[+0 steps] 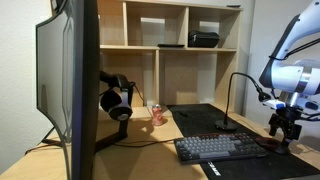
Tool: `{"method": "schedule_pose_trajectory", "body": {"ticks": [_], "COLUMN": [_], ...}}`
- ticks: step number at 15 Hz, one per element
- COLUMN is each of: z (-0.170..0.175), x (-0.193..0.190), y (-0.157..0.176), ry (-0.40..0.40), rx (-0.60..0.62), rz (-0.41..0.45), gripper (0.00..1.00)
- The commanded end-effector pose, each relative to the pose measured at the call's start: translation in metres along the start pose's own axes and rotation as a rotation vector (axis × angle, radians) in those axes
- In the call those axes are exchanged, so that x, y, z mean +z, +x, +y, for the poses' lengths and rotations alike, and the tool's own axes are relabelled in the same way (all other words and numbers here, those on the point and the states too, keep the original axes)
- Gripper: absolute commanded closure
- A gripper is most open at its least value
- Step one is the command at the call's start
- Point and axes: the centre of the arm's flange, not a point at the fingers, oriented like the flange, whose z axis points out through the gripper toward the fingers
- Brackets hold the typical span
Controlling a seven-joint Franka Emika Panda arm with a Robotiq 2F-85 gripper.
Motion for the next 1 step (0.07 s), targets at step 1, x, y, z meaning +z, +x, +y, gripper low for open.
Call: {"method": "schedule_pose_trajectory", "body": {"ticks": [1], "z": [0.0000], "x": [0.0000], "y": [0.0000], "ry": [0.000], "rx": [0.000], "rz": [0.000], "gripper": [0.00]}}
